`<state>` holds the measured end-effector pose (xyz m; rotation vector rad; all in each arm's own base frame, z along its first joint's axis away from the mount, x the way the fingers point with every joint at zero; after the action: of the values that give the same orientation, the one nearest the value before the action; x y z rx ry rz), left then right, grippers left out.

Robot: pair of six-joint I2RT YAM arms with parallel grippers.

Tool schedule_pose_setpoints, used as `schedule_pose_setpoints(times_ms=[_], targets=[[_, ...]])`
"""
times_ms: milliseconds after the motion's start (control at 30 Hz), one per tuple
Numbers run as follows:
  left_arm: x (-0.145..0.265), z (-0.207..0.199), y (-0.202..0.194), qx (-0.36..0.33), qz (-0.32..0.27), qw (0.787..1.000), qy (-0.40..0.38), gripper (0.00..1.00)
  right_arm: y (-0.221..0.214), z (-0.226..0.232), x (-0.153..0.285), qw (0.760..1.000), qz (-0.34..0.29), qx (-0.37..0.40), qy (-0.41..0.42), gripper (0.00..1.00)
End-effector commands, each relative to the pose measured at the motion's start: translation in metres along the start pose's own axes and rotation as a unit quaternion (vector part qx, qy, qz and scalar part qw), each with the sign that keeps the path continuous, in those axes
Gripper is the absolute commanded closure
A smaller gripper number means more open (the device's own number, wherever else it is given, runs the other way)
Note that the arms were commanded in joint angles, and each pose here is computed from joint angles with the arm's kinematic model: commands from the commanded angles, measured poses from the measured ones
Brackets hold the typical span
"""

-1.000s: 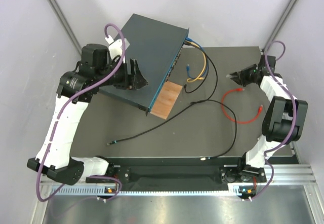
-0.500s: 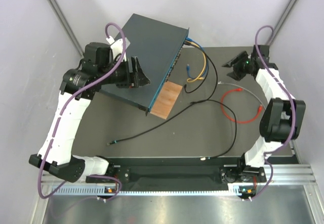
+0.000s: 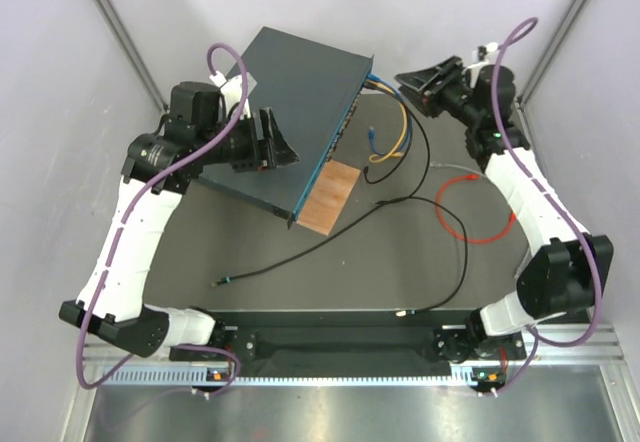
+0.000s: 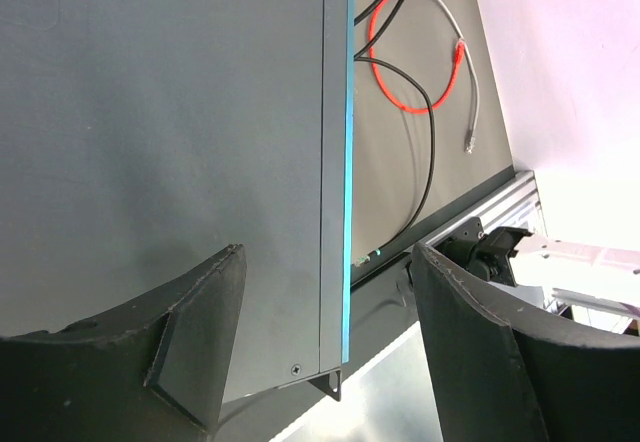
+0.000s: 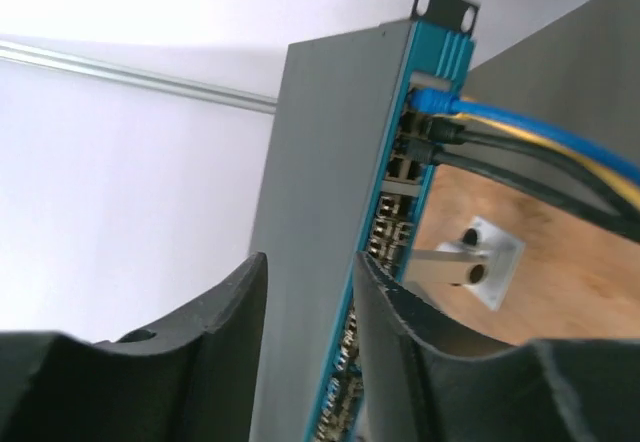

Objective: Pull the plug from the switch port

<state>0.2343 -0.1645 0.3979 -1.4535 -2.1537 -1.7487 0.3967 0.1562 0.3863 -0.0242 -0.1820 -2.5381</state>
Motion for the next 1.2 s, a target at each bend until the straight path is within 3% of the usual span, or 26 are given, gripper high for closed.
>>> schedule_pose_setpoints(times_ms=[0, 233, 700, 967, 1167], targets=[[0.003, -0.004, 0.012, -0.01, -0.029, 0.999, -0.01, 0.28, -0.014, 0.009, -0.023, 0.998, -0.008, -0.047, 0.044, 0.61], [0.0, -0.004, 0.011, -0.017, -0.018, 1.0, -0.018, 0.28, -0.026, -0.007, -0.057, 0.994, -0.05, -0.086, 0.042, 0.69], [0.001, -0.002, 0.008, -0.042, 0.003, 0.999, -0.018, 0.28, -0.039, -0.029, -0.094, 0.986, -0.107, -0.125, 0.034, 0.66], [0.003, -0.001, 0.006, -0.052, 0.011, 0.998, -0.013, 0.28, -0.032, -0.033, -0.085, 0.98, -0.15, -0.126, 0.029, 0.66], [0.002, 0.0, 0.005, -0.05, 0.013, 0.999, -0.014, 0.28, -0.032, -0.04, -0.092, 0.98, -0.143, -0.135, 0.03, 0.68]])
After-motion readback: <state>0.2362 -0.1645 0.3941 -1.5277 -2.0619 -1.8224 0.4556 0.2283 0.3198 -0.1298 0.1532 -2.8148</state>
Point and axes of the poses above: each gripper's point midway between its finger pads, its own x axis back along the fingers, its own z axis along the line the jaws close on, y = z × x, the point moved 5 cm from there along x, back along the fingers, and after that the axes turned 15 degrees about -x, right-handed, at the moved point
